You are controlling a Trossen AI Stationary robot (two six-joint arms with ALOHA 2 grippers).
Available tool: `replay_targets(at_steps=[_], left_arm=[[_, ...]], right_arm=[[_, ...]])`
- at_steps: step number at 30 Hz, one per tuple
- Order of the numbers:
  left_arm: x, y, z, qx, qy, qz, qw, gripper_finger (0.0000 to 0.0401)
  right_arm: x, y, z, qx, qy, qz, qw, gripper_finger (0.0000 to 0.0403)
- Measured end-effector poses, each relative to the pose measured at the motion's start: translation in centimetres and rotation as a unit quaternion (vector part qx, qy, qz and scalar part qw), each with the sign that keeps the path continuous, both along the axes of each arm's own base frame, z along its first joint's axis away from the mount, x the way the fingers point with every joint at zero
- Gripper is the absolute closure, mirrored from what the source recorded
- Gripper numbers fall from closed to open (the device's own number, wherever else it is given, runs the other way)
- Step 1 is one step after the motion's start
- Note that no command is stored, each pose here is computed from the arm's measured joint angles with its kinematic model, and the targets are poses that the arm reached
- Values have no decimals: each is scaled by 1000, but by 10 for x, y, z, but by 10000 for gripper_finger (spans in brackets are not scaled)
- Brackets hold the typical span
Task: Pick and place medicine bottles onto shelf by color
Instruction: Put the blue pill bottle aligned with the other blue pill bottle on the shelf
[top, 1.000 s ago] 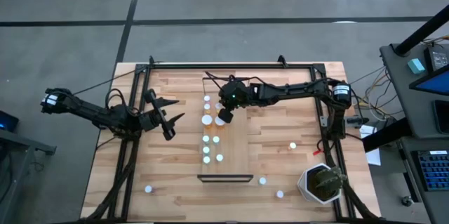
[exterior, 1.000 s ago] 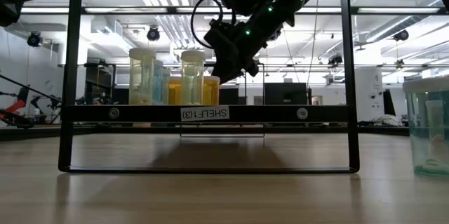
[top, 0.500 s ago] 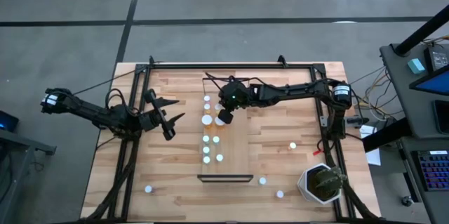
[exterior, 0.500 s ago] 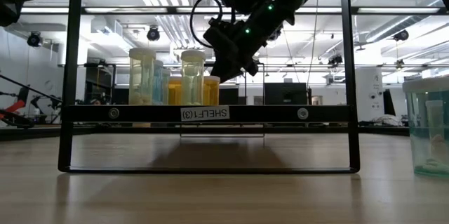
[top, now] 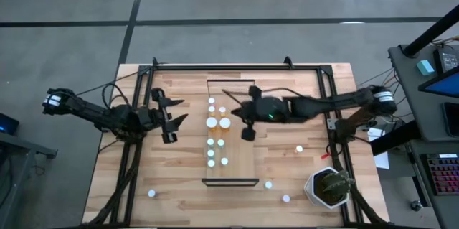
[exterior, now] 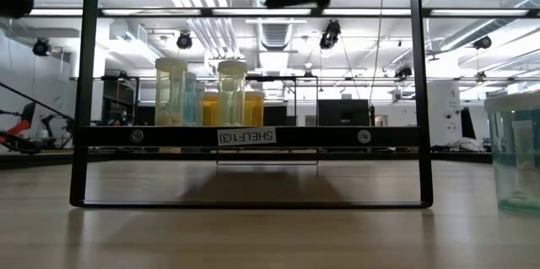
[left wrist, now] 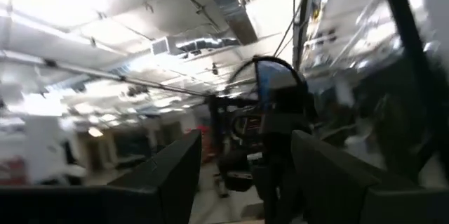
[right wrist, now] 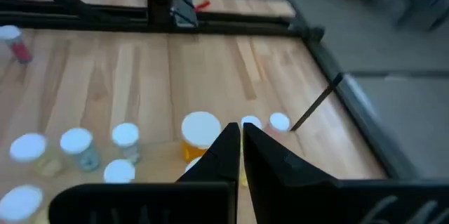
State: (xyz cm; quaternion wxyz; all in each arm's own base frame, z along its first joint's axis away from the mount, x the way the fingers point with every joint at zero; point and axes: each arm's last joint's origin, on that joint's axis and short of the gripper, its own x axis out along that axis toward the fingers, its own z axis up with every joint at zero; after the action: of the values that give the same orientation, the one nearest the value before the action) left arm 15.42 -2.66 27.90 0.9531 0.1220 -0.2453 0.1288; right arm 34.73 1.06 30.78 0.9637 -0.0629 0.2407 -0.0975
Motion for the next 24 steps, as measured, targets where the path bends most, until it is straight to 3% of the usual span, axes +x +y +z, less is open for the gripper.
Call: replay_targets(at_steps=[3, 7, 9, 11, 13, 15, 16, 18, 24], left_arm=[[14, -5, 18, -49, 6, -34, 998, 196], [38, -11, 46, -113, 106, -67, 986, 196], [46, -13, 62, -159, 189, -74, 966, 196], [47, -14, 77, -218, 289, -72, 930, 196], [41, -14, 92, -305, 385, -63, 869, 196], [33, -15, 102, -421, 468, -55, 775, 196], [31, -18, 104, -479, 501, -50, 720, 196], [30, -31, 99, -558, 547, -31, 623, 196], [36, -96, 65, -623, 628, 0, 467, 196]], right_arm=[[-18, 20, 5, -30, -26, 14, 999, 394], [-42, 32, 3, -38, -73, 43, 996, 394], [-52, 34, -2, -46, -92, 52, 993, 394], [-62, 36, -7, -53, -115, 60, 990, 394], [-71, 37, -7, -55, -140, 66, 986, 394], [-77, 37, -7, -56, -161, 68, 983, 394], [-80, 36, -8, -56, -165, 68, 982, 394], [-83, 36, -9, -59, -168, 77, 981, 394], [-88, 35, -4, -61, -176, 82, 979, 394]])
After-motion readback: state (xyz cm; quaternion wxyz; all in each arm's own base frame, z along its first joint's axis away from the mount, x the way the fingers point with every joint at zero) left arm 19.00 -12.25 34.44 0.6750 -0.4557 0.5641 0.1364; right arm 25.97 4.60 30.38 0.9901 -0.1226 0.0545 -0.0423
